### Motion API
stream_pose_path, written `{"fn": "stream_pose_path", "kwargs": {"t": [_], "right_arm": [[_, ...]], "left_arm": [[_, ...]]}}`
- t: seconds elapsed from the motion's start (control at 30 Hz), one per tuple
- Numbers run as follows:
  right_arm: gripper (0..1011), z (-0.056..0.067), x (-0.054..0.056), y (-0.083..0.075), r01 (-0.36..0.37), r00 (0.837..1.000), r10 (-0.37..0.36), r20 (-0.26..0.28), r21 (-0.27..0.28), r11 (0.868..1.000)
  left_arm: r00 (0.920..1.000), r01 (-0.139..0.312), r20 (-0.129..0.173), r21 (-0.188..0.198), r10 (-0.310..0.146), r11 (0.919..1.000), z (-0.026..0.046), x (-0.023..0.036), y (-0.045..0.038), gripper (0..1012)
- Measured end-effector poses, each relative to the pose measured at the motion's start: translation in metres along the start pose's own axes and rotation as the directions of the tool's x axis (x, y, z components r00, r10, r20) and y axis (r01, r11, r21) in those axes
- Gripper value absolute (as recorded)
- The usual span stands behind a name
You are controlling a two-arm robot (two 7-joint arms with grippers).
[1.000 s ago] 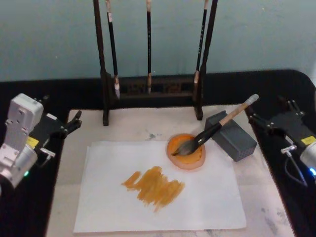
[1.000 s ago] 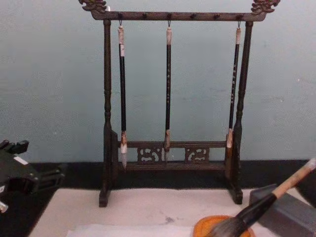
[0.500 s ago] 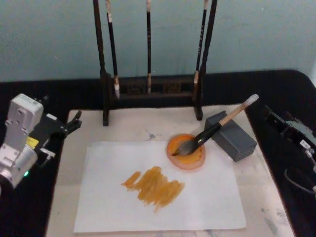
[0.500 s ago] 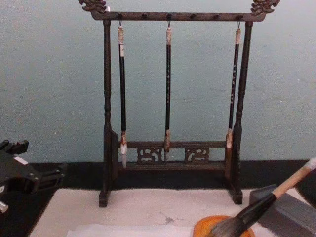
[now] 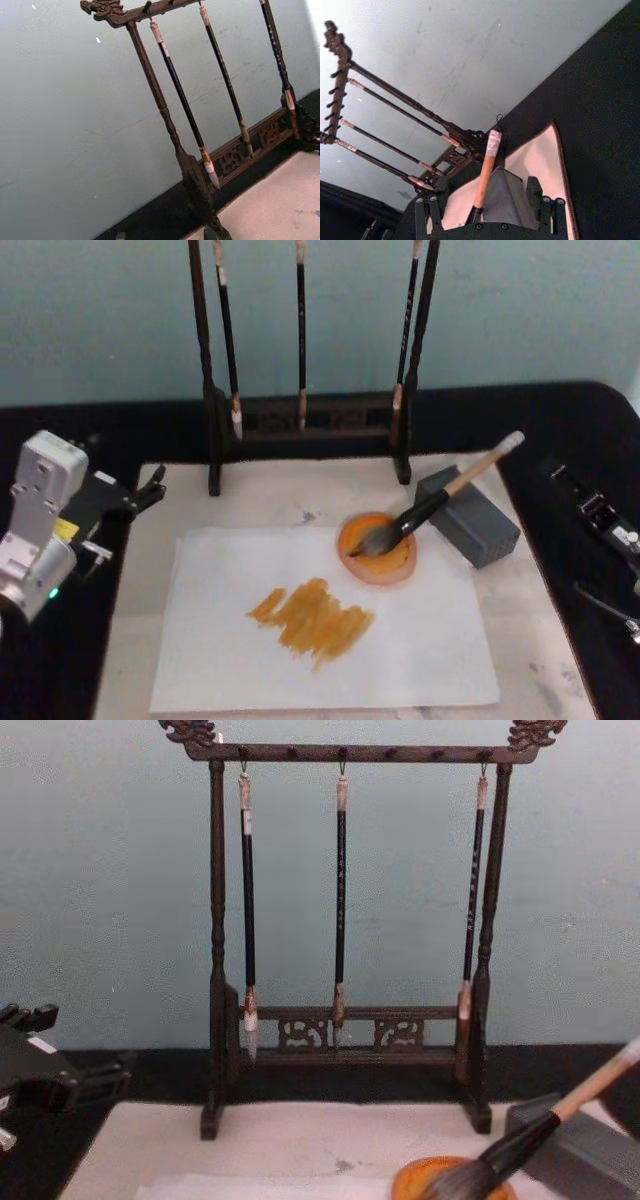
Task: Pick up the brush from the inkstone, write on the paper, then place the brush back to its original position.
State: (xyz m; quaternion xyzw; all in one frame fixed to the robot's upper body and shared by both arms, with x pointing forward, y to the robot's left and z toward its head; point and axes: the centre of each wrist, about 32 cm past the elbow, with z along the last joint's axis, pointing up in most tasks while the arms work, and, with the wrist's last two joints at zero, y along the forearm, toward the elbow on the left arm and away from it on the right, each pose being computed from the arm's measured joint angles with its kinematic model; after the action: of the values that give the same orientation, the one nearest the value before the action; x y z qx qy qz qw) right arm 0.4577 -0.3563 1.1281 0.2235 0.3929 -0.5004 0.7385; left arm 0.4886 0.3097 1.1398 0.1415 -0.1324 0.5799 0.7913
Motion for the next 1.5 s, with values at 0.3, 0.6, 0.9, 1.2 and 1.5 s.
{"fn": "stream_pose_path", "kwargs": {"t": [0.3,0.6,0.9,1.2,1.5], "right_arm": [[1000,0.004,0.012,0.033,-0.032,0.999,0.032,-0.023,-0.019,0.999],[1000,0.000,0.015,0.064,-0.044,0.998,0.043,-0.047,-0.019,0.999],[1000,-0.006,0.018,0.079,-0.045,0.996,0.044,-0.078,-0.008,0.999],[1000,-0.006,0.020,0.086,-0.044,0.996,0.043,-0.082,-0.002,0.999],[1000,-0.006,0.020,0.085,-0.043,0.996,0.043,-0.084,-0.001,0.999]], "left_arm": [[1.0000,0.000,0.000,0.000,0.000,1.0000,0.0000,0.0000,0.0000,1010],[1.0000,0.000,0.000,0.000,0.000,1.0000,0.0000,0.0000,0.0000,1010],[1.0000,0.000,0.000,0.000,0.000,1.0000,0.0000,0.0000,0.0000,1010],[1.0000,0.000,0.000,0.000,0.000,1.0000,0.0000,0.0000,0.0000,1010],[1.0000,0.000,0.000,0.000,0.000,1.0000,0.0000,0.0000,0.0000,1010]]}}
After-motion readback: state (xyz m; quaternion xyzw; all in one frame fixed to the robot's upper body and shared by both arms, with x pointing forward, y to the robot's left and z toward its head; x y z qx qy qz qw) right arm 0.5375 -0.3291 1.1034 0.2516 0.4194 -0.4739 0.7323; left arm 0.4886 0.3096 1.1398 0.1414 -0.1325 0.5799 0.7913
